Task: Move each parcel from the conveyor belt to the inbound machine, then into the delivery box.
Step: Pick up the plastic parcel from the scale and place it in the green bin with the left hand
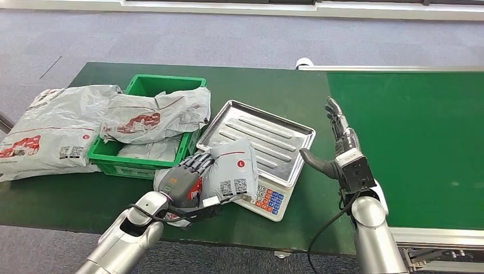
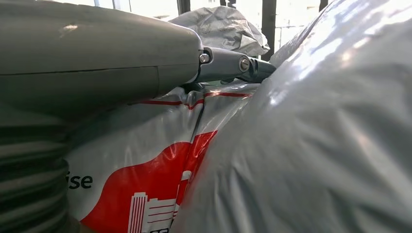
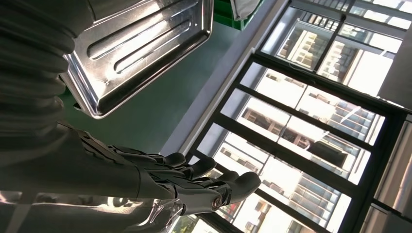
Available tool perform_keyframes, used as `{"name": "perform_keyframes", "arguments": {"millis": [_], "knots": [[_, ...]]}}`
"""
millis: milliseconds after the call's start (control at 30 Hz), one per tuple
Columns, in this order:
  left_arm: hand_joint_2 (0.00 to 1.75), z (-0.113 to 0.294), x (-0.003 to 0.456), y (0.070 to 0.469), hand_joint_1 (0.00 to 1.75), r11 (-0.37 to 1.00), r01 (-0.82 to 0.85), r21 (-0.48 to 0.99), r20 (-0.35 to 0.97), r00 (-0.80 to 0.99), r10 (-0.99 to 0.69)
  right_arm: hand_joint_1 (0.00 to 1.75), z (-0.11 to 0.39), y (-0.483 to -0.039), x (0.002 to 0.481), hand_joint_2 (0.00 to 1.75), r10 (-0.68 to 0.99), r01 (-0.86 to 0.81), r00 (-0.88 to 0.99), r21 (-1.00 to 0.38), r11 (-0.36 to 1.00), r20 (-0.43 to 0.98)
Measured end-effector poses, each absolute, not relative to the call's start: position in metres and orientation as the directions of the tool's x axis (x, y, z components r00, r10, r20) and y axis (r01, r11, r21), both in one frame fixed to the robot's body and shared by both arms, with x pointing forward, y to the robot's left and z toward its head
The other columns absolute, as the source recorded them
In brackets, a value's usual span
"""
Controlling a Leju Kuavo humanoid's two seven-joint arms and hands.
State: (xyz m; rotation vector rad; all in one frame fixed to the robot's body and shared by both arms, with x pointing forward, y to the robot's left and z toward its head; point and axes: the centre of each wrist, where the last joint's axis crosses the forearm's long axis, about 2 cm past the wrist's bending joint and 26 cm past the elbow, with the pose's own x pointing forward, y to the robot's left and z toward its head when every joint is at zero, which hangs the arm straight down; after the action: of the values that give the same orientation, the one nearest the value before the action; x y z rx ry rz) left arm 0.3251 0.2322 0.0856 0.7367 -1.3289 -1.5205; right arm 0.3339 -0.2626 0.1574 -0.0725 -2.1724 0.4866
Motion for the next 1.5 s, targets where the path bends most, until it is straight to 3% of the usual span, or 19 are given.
{"name": "perform_keyframes", "arguments": {"millis": [100, 133, 233, 367, 500, 567, 800, 1000, 1100, 1200, 1333, 1500], "knots": [[1.75, 0.084, 0.324, 0.233, 1.43, 0.039, 0.263, 0.964, 0.137, -0.367, -0.920, 0.00, 0.158, -0.261, 0.334, 1.75, 0.223, -0.125, -0.610, -0.370, 0.920, 0.760], [1.75, 0.083, 0.323, 0.234, 1.75, 0.042, 0.269, 0.962, 0.144, -0.373, -0.916, 0.00, 0.158, -0.260, 0.334, 1.75, 0.221, -0.126, -0.611, -0.369, 0.921, 0.760], [1.75, 0.080, 0.319, 0.235, 1.75, 0.075, 0.305, 0.949, 0.202, -0.410, -0.890, 0.00, 0.159, -0.260, 0.336, 1.75, 0.219, -0.126, -0.614, -0.368, 0.921, 0.758], [1.75, 0.077, 0.309, 0.237, 1.75, 0.193, 0.422, 0.886, 0.407, -0.505, -0.761, 0.00, 0.160, -0.260, 0.338, 1.75, 0.211, -0.130, -0.622, -0.365, 0.922, 0.754], [1.75, 0.076, 0.288, 0.239, 1.75, 0.339, 0.608, 0.718, 0.694, -0.586, -0.419, 0.00, 0.163, -0.259, 0.343, 1.75, 0.189, -0.139, -0.627, -0.347, 0.928, 0.756], [1.75, 0.082, 0.280, 0.236, 1.75, 0.395, 0.663, 0.636, 0.768, -0.592, -0.244, 0.00, 0.165, -0.259, 0.347, 1.75, 0.182, -0.140, -0.629, -0.340, 0.930, 0.756], [1.75, 0.115, 0.273, 0.223, 1.75, 0.457, 0.716, 0.528, 0.795, -0.606, 0.030, 0.00, 0.169, -0.259, 0.353, 1.75, 0.179, -0.142, -0.628, -0.338, 0.931, 0.758], [1.75, 0.145, 0.270, 0.211, 1.75, 0.539, 0.686, 0.488, 0.735, -0.657, 0.171, 0.00, 0.168, -0.259, 0.352, 1.75, 0.172, -0.145, -0.624, -0.329, 0.933, 0.762], [1.75, 0.158, 0.277, 0.209, 1.75, 0.693, 0.467, 0.549, 0.617, -0.786, 0.039, 0.00, 0.162, -0.259, 0.345, 1.75, 0.172, -0.147, -0.616, -0.328, 0.933, 0.769], [1.75, 0.172, 0.292, 0.219, 1.75, 0.767, 0.081, 0.636, 0.462, -0.837, -0.295, 0.00, 0.157, -0.259, 0.338, 1.75, 0.177, -0.151, -0.613, -0.334, 0.930, 0.770], [1.75, 0.181, 0.321, 0.243, 1.75, 0.688, -0.291, 0.665, 0.356, -0.686, -0.635, 0.00, 0.158, -0.258, 0.337, 1.75, 0.176, -0.155, -0.617, -0.338, 0.928, 0.767], [1.75, 0.185, 0.357, 0.264, 1.75, 0.557, -0.452, 0.697, 0.300, -0.521, -0.799, 0.00, 0.163, -0.256, 0.341, 1.75, 0.171, -0.154, -0.628, -0.337, 0.929, 0.759]]}}
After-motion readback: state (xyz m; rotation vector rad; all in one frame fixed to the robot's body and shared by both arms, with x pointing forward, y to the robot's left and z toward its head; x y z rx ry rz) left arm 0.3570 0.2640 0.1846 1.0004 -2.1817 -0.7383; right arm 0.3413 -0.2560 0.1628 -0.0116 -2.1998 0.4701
